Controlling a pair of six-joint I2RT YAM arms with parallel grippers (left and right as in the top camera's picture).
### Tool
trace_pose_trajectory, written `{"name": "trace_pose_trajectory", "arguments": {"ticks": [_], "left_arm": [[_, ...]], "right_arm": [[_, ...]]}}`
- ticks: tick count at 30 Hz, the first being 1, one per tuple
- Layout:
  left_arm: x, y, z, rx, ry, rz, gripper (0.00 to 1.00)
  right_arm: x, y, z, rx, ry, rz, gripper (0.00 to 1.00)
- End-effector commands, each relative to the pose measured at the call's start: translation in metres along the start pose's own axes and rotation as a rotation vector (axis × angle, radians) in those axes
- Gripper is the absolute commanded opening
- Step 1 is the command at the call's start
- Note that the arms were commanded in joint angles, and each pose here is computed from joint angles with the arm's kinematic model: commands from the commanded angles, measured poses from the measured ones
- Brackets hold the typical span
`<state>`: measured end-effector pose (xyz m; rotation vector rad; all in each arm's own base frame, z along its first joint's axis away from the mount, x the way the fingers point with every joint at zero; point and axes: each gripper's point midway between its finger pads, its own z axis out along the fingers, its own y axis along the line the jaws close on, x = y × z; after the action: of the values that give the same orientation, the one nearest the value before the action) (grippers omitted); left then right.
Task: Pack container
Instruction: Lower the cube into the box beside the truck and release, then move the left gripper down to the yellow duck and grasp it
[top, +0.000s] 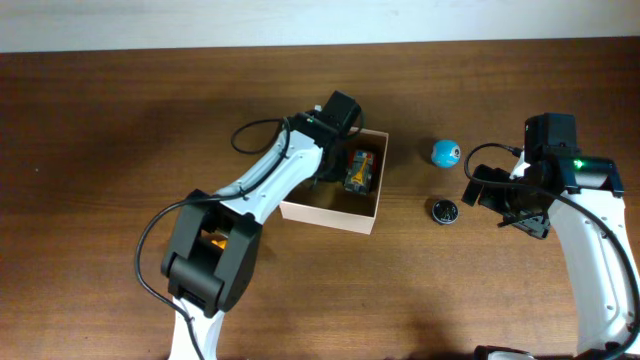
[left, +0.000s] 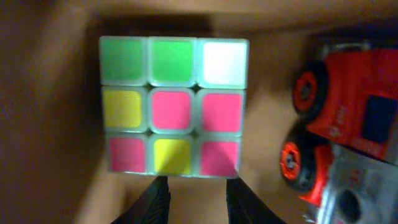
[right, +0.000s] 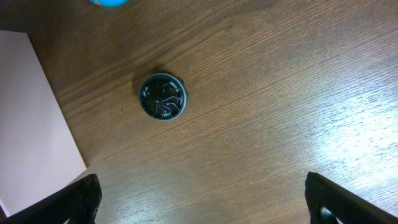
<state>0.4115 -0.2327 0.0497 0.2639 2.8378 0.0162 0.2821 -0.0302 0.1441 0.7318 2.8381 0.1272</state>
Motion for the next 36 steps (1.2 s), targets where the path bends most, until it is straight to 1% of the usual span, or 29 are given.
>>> {"name": "trace_pose_trajectory", "arguments": {"ticks": [1,4,6,10,12,13,17,19,23,27,29,33,35,36], "left_arm": [[-0.005,0.014,-0.004,-0.048,-0.025,0.012,0.33],[-0.007,0.014,-0.005,-0.053,-0.031,0.011,0.33],[-0.007,0.01,-0.01,-0.027,-0.028,0.011,0.33],[-0.008,-0.012,-0.04,0.107,0.006,0.011,0.39],[-0.012,-0.016,-0.064,0.147,-0.003,0.01,0.44],[-0.019,-0.017,-0.095,0.174,-0.031,0.008,0.51],[-0.026,-0.008,-0.157,0.188,-0.107,0.006,0.7],[-0.024,0.01,-0.185,0.138,-0.144,0.003,0.76],[-0.008,0.051,-0.213,0.024,-0.15,-0.03,0.85],[0.012,0.086,-0.233,-0.012,-0.115,-0.084,0.86],[0.027,0.112,-0.243,-0.042,-0.079,-0.132,0.86],[0.061,0.168,-0.261,-0.166,-0.008,-0.223,0.86],[0.069,0.177,-0.266,-0.135,-0.007,-0.209,0.86],[0.072,0.18,-0.269,-0.122,-0.01,-0.228,0.86]], "right_arm": [[-0.005,-0.004,-0.003,0.017,-0.017,0.015,0.99],[-0.005,-0.004,-0.003,0.017,-0.017,0.015,0.99],[-0.005,-0.004,-0.003,0.017,-0.017,0.015,0.99],[-0.005,-0.004,-0.003,0.017,-0.016,0.015,0.99],[-0.005,-0.004,-0.003,0.017,-0.016,0.015,0.99],[-0.005,-0.004,-0.003,0.017,-0.017,0.016,0.99],[-0.005,-0.004,-0.003,0.017,-0.017,0.016,0.99],[-0.005,-0.004,-0.003,0.017,-0.016,0.016,0.99],[-0.005,-0.004,-0.003,0.017,-0.017,0.016,0.99],[-0.005,-0.004,-0.003,0.016,-0.017,0.016,0.99],[-0.005,-0.004,-0.003,0.017,-0.017,0.016,0.99],[-0.005,-0.004,-0.003,0.016,-0.016,0.015,0.99],[-0.005,-0.004,-0.003,0.016,-0.016,0.015,0.98],[-0.005,-0.004,-0.003,0.016,-0.015,0.015,0.99]]}}
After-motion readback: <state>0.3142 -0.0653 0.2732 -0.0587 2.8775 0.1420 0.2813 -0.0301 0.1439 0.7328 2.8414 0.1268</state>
